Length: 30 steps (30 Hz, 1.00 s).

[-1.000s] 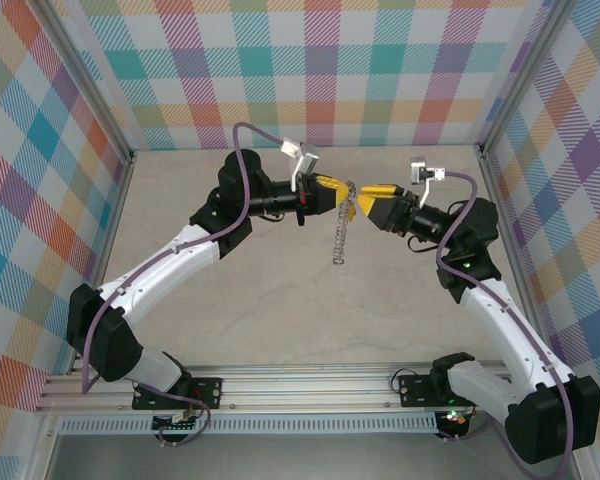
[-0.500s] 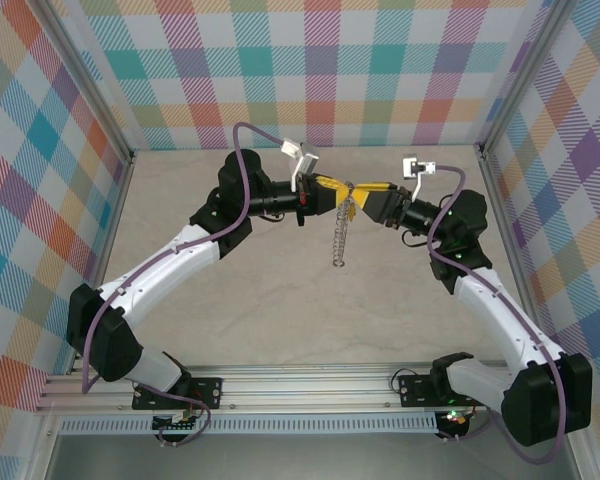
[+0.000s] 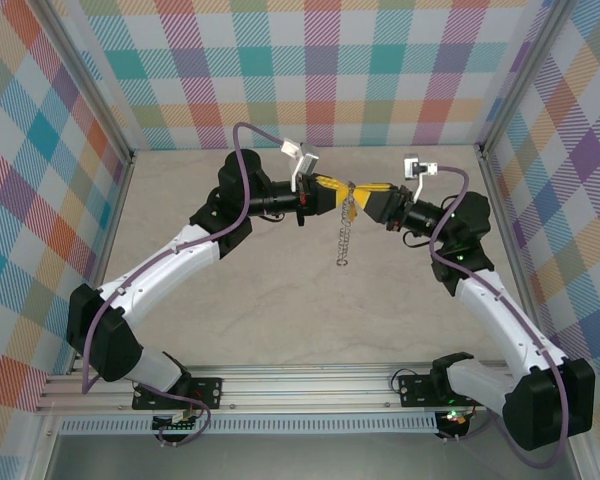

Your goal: Put the keys on the keyring

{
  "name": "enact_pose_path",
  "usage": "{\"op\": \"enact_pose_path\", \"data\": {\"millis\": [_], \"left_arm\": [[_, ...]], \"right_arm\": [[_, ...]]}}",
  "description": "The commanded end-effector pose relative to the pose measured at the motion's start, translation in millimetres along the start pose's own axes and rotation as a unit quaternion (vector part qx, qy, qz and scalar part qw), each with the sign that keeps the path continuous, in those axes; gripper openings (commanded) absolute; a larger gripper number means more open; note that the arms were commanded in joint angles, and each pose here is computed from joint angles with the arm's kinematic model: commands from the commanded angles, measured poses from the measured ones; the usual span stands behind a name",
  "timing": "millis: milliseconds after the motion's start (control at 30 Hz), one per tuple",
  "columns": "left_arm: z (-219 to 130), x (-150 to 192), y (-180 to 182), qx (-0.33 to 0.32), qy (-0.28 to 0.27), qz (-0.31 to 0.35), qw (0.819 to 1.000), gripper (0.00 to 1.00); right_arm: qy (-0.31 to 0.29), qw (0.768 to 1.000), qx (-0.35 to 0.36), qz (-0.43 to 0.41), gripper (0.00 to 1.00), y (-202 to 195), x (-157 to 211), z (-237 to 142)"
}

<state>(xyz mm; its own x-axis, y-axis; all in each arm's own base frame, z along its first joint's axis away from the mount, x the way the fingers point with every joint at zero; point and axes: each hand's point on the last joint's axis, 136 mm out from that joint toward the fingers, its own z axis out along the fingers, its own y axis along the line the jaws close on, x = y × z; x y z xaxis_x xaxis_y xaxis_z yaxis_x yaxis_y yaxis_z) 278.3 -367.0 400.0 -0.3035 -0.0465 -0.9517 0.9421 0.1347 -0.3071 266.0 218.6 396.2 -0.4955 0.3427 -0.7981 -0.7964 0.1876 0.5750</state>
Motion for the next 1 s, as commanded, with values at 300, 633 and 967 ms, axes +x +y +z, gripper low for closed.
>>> {"op": "enact_pose_path", "data": {"millis": [300,633,967], "left_arm": [[1,-14,-9,0.012,-0.021,0.021,0.999,0.0],[0,-14,-10,0.012,-0.019,0.021,1.0,0.0],[0,-15,-9,0.012,-0.021,0.023,0.999,0.0]], "right_arm": [[0.002,1.0,-0.004,-0.014,0.37,12,4,-5],[-0.021,0.998,0.056,-0.035,0.54,7,0,-19],[-0.003,1.0,0.006,-0.021,0.37,15,1,-9]]}}
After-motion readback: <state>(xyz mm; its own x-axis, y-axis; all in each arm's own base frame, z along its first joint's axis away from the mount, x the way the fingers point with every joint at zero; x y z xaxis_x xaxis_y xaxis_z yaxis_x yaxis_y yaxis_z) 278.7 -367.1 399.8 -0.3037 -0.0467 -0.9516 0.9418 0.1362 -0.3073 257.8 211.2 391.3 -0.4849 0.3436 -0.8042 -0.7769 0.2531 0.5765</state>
